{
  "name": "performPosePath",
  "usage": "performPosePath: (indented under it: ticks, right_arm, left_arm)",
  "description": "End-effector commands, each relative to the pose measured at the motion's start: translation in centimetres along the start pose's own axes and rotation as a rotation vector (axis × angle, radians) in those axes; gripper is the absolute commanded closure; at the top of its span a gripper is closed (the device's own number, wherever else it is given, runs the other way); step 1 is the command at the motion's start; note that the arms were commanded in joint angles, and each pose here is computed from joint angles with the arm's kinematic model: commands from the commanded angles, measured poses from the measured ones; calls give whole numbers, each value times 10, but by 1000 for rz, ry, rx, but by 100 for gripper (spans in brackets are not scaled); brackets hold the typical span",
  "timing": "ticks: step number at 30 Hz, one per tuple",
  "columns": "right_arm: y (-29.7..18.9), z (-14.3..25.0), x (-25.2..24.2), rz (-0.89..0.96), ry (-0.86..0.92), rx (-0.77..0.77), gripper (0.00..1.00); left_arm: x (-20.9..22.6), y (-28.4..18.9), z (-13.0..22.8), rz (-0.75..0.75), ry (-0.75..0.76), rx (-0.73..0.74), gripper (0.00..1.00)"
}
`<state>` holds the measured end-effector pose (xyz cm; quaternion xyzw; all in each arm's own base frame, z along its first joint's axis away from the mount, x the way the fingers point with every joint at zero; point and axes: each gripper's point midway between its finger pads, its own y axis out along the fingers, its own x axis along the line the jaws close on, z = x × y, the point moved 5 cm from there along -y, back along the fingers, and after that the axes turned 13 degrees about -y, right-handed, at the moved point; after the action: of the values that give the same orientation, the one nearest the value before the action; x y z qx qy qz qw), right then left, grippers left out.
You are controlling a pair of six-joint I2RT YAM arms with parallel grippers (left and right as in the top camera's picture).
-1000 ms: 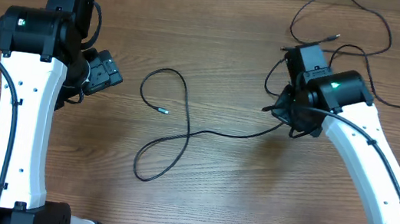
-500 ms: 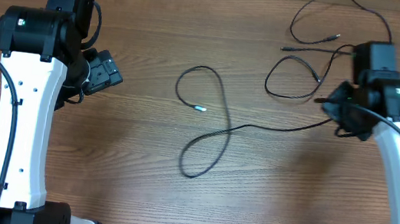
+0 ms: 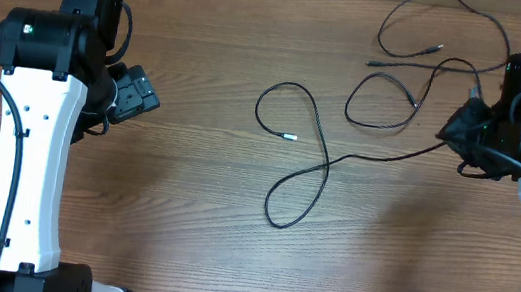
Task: Untangle cables
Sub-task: 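Drag the held cable up-right with the right gripper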
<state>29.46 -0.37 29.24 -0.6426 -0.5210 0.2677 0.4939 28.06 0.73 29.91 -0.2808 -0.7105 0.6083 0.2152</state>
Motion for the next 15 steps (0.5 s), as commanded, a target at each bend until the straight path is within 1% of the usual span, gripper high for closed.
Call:
performPosePath:
  ticks: [1,6,8,12,15]
  right_arm:
    - [-12,3,23,-177,-67,17,96]
    - [-20,12,50,-418,-211,59,96]
    - [-23,15,55,-468,-229,68,96]
    - [-21,15,51,-434,-221,73,96]
    - [-15,14,35,-299,-180,69,96]
  left_arm:
    - [0,2,0,-3,6,4,0]
    - [0,2,0,-3,6,5,1]
    - [0,2,0,-3,6,4,0]
    - [0,2,0,-3,6,5,0]
    - [0,2,0,-3,6,5,1]
